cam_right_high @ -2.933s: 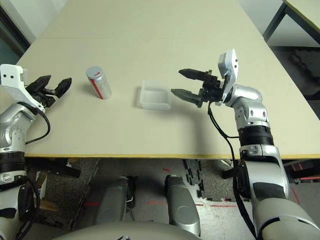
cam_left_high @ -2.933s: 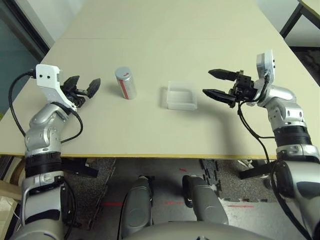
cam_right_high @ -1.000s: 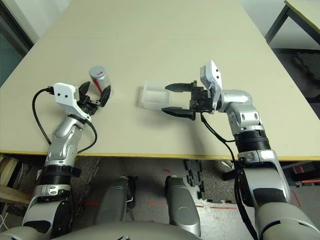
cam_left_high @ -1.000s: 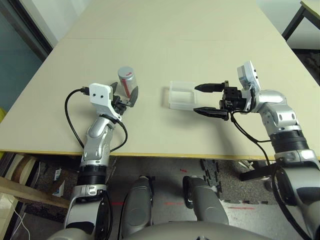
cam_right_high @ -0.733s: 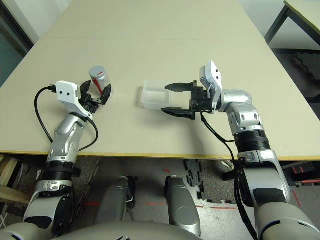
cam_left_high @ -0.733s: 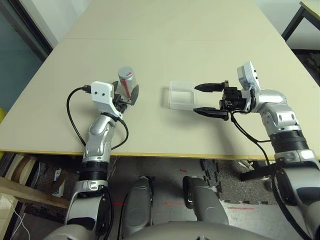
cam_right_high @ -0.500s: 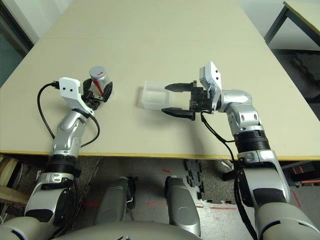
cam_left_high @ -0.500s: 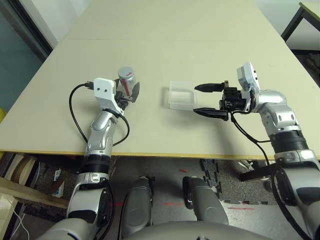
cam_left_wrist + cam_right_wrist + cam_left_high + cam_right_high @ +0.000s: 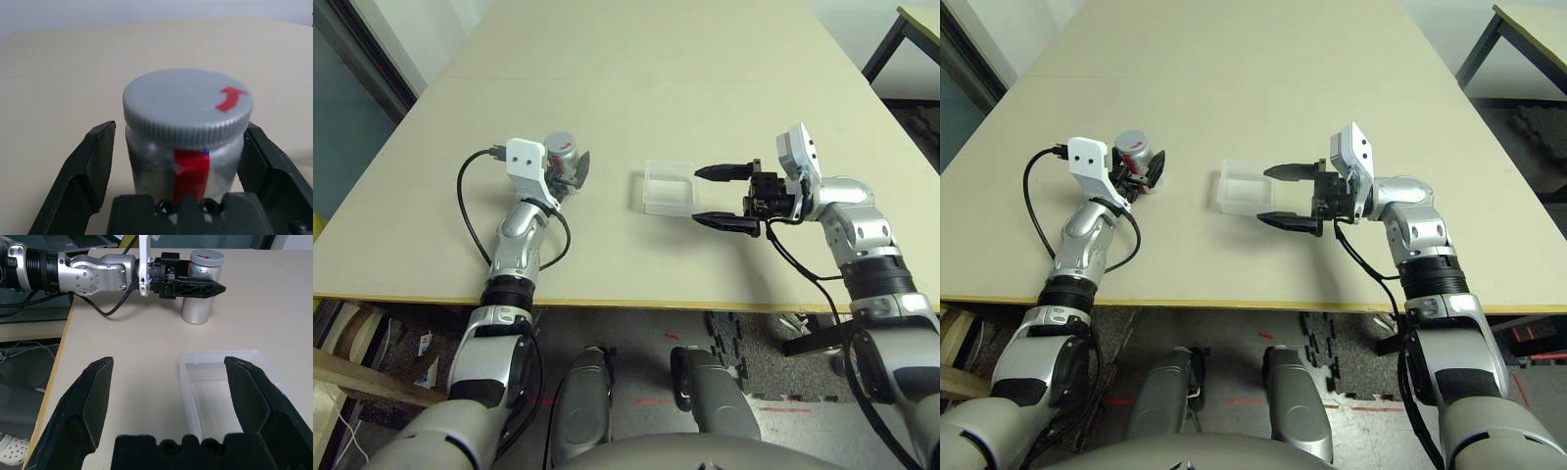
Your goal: Pour the medicine from the bottle into the box.
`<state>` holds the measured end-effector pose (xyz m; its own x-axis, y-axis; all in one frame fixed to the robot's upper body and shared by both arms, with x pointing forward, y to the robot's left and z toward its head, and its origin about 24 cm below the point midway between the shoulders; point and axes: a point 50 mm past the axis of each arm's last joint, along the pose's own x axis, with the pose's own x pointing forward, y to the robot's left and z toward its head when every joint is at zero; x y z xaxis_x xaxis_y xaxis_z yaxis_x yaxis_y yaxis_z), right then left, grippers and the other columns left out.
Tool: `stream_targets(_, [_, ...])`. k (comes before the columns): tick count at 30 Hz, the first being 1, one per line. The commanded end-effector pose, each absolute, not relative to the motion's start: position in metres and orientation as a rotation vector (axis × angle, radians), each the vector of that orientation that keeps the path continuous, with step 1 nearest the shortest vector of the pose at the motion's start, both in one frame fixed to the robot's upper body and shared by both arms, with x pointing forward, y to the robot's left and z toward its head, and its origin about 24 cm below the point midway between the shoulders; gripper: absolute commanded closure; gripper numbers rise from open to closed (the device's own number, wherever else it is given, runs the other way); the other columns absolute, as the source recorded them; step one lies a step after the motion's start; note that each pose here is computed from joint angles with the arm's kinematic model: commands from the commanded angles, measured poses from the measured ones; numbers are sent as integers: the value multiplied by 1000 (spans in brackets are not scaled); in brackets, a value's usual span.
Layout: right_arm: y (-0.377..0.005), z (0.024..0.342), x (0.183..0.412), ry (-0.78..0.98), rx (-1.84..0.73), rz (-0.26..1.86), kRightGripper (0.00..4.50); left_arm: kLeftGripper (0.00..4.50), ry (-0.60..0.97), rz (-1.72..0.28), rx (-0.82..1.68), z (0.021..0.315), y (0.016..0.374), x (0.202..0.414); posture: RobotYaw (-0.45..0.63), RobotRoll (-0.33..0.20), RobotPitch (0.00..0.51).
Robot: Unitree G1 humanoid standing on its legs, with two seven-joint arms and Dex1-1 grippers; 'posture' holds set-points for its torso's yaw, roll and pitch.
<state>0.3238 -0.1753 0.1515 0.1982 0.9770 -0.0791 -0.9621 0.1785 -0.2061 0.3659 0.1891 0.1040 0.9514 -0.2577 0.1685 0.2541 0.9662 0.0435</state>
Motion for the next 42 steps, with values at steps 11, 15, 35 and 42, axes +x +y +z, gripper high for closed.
stream_targets(11, [-177, 147, 323, -58, -243, 1365, 0, 23, -139, -279, 34, 95, 185, 373, -78, 0, 128])
stream_targets(15, [-177, 147, 323, -58, -245, 1363, 0, 383, -137, -293, 34, 95, 182, 374, -81, 0, 130])
stream_targets(35, [-173, 166, 331, -78, -130, 1325, 0, 1854, -109, -567, -46, 116, 169, 364, -83, 0, 128])
stream_targets(42, [-157, 186, 340, -64, -72, 1364, 0, 1854, -26, -871, -117, 146, 151, 346, -88, 0, 120])
